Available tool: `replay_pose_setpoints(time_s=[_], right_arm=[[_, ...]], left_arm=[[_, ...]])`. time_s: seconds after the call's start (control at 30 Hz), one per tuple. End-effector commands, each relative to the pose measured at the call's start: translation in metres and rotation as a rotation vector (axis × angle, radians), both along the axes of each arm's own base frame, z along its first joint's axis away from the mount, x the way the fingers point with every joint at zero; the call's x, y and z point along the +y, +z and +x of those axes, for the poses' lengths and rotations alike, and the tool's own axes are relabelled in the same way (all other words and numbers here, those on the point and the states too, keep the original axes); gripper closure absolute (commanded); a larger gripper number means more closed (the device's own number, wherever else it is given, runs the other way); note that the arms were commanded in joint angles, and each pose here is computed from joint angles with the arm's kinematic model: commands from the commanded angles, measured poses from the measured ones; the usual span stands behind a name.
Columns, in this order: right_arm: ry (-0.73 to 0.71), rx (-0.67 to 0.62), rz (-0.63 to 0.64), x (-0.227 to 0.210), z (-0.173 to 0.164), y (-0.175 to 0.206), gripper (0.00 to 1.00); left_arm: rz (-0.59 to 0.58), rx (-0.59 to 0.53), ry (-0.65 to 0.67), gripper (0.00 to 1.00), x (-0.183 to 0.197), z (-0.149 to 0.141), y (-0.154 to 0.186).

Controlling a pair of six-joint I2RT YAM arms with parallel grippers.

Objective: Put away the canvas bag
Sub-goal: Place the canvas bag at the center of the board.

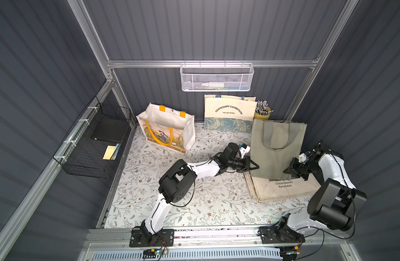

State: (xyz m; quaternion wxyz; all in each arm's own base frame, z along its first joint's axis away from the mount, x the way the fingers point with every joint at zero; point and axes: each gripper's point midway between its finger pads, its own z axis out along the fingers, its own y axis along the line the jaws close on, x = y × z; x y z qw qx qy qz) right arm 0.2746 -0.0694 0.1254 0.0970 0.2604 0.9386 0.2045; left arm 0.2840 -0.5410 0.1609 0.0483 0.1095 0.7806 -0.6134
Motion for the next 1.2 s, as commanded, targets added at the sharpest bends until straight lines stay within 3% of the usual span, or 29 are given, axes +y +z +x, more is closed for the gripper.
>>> replay_pose_setpoints(time_s=[0.0, 0.17, 0.47, 1.0, 1.07, 1.17], right_arm=[[-0.102, -0.106, -0.263, -0.07, 0.028, 0.022, 0.93], [-0.102, -0.028, -0.316, -0.087, 0.025, 0.012, 0.9], [-0.088, 0.077, -0.314, -0.094, 0.02, -0.022, 0.88], [-0.103, 0.279, -0.469, -0.126, -0.007, -0.059, 0.88], [-0.091, 0.284, -0.48, -0.127, -0.009, -0.061, 0.89], [-0.075, 0.281, -0.497, -0.128, -0.01, -0.06, 0.91]], left_arm=[[-0.105, 0.043, -0.057, 1.0, -0.022, -0.02, 0.045], [-0.141, 0.192, -0.048, 1.0, -0.049, -0.048, 0.035], [-0.137, 0.395, 0.017, 1.0, -0.053, -0.066, -0.018], [-0.097, 0.492, -0.062, 1.0, -0.081, -0.098, -0.043], [-0.079, 0.499, -0.087, 0.87, -0.078, -0.104, -0.046], [-0.087, 0.517, -0.076, 0.8, -0.071, -0.095, -0.039]])
